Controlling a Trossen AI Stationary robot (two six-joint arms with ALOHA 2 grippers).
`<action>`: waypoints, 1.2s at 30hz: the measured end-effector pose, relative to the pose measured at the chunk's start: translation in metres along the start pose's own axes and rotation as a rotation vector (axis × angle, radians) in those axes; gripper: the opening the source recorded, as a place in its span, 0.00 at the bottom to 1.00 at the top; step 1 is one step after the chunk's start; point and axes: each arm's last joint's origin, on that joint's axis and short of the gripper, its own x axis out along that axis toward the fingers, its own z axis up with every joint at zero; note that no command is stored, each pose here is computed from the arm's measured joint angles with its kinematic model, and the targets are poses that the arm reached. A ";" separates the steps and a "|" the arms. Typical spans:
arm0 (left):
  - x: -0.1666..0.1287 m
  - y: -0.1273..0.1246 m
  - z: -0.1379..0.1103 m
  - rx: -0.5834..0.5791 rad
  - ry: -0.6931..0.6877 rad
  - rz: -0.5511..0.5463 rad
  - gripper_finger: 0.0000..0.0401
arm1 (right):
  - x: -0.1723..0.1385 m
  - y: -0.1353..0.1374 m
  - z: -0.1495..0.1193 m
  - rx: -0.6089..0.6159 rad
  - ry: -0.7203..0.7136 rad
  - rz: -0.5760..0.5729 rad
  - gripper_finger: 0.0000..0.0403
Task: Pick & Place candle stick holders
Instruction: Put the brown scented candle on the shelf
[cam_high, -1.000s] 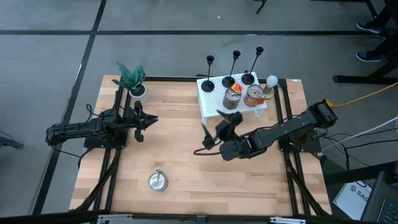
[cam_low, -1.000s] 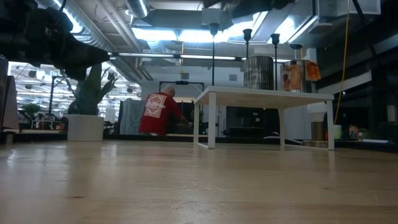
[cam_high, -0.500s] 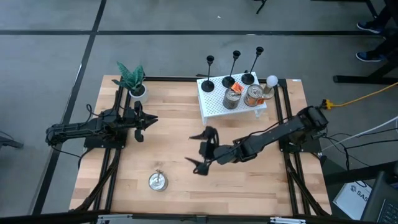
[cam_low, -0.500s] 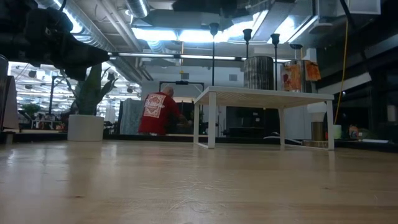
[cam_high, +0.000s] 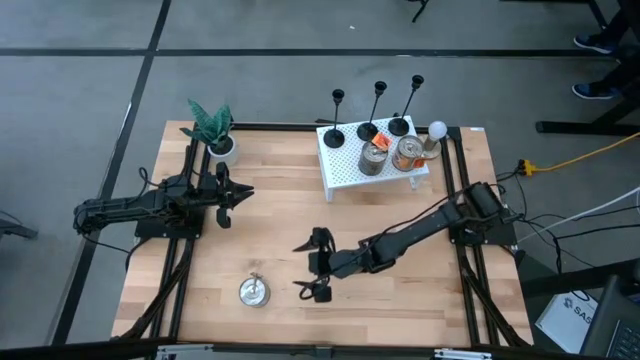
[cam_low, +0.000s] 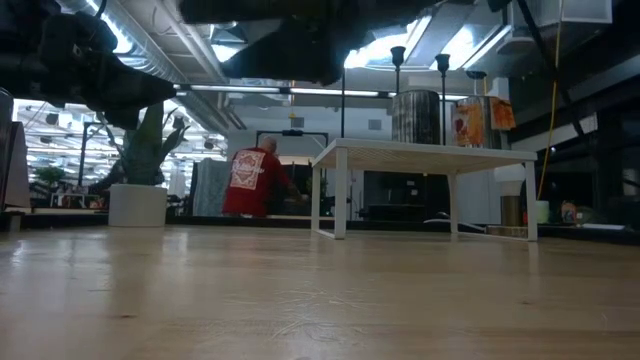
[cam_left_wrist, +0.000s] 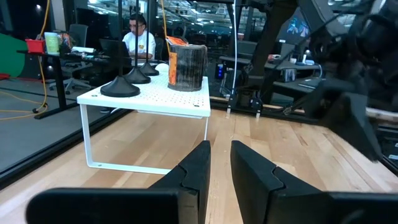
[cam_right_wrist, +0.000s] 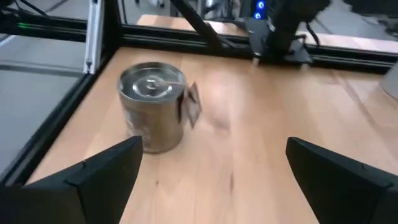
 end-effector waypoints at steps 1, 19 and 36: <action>0.000 0.000 0.000 0.000 0.000 0.000 0.15 | 0.003 0.003 -0.003 -0.001 -0.012 0.006 0.99; 0.000 0.000 0.000 0.000 0.000 0.000 0.15 | 0.024 0.029 -0.030 -0.048 -0.083 0.101 0.99; 0.000 0.000 0.000 0.000 0.000 0.000 0.15 | 0.041 0.044 -0.055 -0.118 -0.184 0.153 0.99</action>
